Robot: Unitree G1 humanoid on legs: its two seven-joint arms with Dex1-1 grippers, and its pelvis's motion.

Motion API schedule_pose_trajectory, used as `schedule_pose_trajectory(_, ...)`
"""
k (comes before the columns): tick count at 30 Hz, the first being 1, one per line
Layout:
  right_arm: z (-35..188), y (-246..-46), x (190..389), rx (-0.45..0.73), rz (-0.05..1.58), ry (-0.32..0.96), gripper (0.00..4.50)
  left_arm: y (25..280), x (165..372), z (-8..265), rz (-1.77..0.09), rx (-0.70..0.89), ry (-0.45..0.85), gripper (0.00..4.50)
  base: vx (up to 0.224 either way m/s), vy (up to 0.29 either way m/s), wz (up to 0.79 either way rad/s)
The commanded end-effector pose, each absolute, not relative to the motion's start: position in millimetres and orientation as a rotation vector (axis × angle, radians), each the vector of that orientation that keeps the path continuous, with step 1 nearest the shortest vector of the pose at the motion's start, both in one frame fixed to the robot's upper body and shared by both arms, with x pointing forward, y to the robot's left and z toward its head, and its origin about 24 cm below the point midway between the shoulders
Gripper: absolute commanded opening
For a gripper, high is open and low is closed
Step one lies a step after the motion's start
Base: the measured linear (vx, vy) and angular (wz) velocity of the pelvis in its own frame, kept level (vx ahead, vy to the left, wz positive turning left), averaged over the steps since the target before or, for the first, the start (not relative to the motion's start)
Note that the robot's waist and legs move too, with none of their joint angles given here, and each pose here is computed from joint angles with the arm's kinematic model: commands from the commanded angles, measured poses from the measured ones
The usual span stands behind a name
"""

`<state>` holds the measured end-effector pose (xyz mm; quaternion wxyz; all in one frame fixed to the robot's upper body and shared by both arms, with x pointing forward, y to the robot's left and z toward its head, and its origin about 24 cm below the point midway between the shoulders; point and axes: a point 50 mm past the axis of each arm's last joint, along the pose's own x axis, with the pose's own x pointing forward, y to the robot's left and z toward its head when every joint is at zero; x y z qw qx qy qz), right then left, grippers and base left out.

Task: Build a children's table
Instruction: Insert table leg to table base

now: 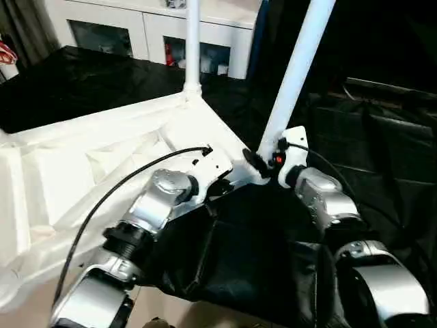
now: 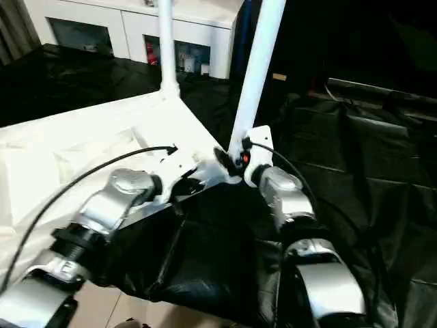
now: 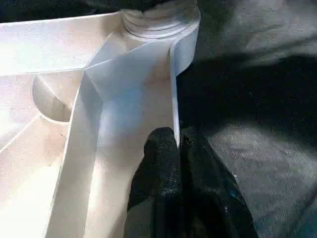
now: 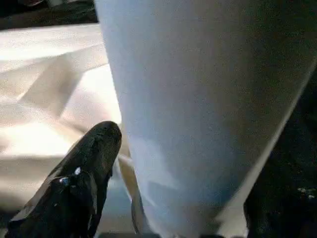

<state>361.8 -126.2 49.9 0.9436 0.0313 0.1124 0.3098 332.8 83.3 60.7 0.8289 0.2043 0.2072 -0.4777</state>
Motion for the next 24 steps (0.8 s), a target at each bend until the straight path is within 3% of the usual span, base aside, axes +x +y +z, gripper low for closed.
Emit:
schedule_pose_trajectory(1, 44, -118.1, 352.0, 0.011, 0.786, 0.265, 3.67, 70, 329, 78, -1.142, 0.458, 0.322, 0.00, 0.000, 0.000, 0.00)
schedule_pose_trajectory(6, 43, -132.1, 336.7, -0.094, 0.993, 0.288, 3.67, 82, 320, 78, -1.311, 0.472, 0.321, 0.00, 0.000, 0.000, 0.00)
schedule_pose_trajectory(14, 45, -146.5, 316.0, -0.167, 1.209, 0.333, 3.67, 98, 319, 77, -1.417, 0.502, 0.336, 0.00, 0.000, 0.000, 0.00)
schedule_pose_trajectory(19, 44, -149.4, 306.8, -0.185, 1.277, 0.349, 3.67, 106, 319, 77, -1.459, 0.516, 0.346, 0.00, 0.000, 0.000, 0.00)
schedule_pose_trajectory(24, 43, -148.4, 301.0, -0.176, 1.302, 0.361, 3.22, 111, 320, 75, -1.475, 0.524, 0.357, 0.00, 0.000, 0.000, 0.00)
